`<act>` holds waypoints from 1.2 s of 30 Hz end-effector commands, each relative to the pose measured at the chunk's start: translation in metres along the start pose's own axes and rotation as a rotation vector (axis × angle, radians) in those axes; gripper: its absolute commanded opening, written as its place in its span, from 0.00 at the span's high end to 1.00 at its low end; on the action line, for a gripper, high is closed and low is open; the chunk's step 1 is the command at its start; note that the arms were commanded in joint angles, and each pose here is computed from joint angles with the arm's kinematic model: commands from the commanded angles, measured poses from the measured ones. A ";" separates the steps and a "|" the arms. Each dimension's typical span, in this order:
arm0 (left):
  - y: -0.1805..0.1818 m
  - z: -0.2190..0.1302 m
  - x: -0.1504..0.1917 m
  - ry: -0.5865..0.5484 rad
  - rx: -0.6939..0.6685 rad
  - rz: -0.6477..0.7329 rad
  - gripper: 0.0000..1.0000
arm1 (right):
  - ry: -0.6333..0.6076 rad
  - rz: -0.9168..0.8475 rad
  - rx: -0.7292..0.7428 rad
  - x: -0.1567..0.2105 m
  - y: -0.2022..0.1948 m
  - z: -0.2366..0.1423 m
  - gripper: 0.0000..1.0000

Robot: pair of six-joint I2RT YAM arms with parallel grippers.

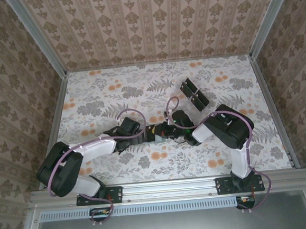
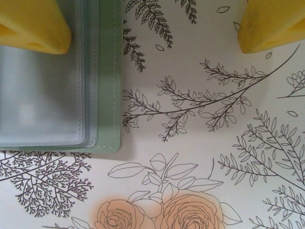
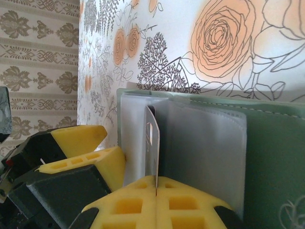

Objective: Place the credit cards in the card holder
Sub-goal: Insert the credit card into the card slot.

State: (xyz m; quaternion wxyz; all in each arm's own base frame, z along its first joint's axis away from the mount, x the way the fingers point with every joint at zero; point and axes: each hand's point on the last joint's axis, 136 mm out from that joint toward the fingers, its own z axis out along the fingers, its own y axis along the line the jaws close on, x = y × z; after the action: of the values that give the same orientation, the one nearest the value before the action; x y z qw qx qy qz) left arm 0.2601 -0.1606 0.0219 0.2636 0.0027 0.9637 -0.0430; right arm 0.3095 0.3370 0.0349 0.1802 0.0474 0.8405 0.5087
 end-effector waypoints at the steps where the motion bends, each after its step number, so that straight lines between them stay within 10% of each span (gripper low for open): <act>1: 0.023 0.006 0.029 0.083 -0.089 0.037 0.00 | 0.072 0.035 0.065 0.017 -0.022 0.006 1.00; 14: 0.019 0.006 0.026 0.080 -0.079 0.041 0.00 | 0.154 0.026 0.148 0.024 -0.029 0.017 1.00; 23: 0.015 -0.008 0.009 0.076 -0.072 0.017 0.00 | 0.170 -0.070 0.239 0.010 -0.010 0.000 0.61; 36: 0.028 -0.022 -0.004 0.063 -0.051 -0.057 0.00 | 0.201 -0.100 0.316 0.004 -0.007 0.000 0.69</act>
State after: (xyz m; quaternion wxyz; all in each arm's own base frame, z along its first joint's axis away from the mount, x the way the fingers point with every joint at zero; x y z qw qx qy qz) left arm 0.2562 -0.1345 0.0376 0.2397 -0.0258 0.9702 -0.0233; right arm 0.3082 0.3385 0.0327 0.1179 -0.0156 0.9150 0.3855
